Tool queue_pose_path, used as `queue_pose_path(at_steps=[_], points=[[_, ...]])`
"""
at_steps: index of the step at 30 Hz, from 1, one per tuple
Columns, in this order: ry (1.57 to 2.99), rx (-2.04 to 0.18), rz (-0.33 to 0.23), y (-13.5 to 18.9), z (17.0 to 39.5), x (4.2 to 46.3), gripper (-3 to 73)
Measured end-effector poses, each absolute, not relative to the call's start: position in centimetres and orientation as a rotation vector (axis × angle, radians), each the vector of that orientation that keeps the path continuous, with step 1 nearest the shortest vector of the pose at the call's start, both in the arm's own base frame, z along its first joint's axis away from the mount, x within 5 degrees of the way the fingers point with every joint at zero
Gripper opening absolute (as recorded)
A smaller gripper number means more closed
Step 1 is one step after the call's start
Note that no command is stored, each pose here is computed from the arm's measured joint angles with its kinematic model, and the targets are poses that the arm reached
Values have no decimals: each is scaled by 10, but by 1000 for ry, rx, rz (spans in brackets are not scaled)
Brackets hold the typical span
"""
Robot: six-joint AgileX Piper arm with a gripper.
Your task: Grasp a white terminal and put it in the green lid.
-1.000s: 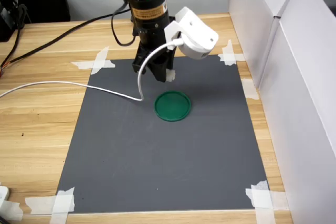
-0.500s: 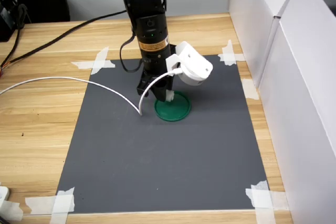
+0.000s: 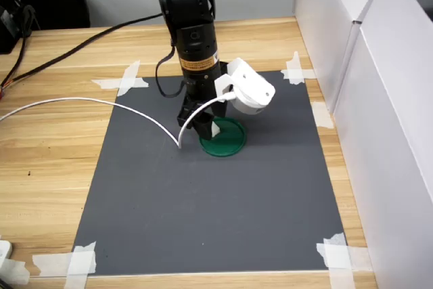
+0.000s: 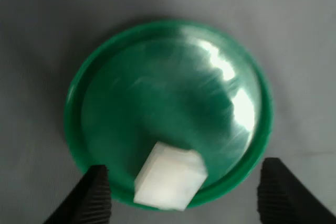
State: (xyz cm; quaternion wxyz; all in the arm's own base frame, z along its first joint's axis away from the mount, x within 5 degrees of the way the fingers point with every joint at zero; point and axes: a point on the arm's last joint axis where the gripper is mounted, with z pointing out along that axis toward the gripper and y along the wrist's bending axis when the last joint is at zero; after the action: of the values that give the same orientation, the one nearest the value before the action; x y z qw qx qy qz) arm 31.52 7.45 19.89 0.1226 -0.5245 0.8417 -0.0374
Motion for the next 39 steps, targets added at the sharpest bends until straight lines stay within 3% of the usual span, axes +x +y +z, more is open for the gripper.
queue_pose_path(at_steps=[4,7,10,14,19,22,26,31,34,39], points=[[2415,-1452,-104,76,212,315,709],[2333,-1341,-119,77,239,310,663],[2238,-1221,-131,75,273,299,552],[2128,-1053,-137,70,316,274,333],[2052,-731,-52,59,357,229,68],[1990,-529,-8,48,375,195,4],[1892,-308,47,33,380,152,-12],[1832,-160,109,20,362,111,-13],[1817,-79,74,9,347,94,-15],[1793,55,-32,-5,323,73,-15]])
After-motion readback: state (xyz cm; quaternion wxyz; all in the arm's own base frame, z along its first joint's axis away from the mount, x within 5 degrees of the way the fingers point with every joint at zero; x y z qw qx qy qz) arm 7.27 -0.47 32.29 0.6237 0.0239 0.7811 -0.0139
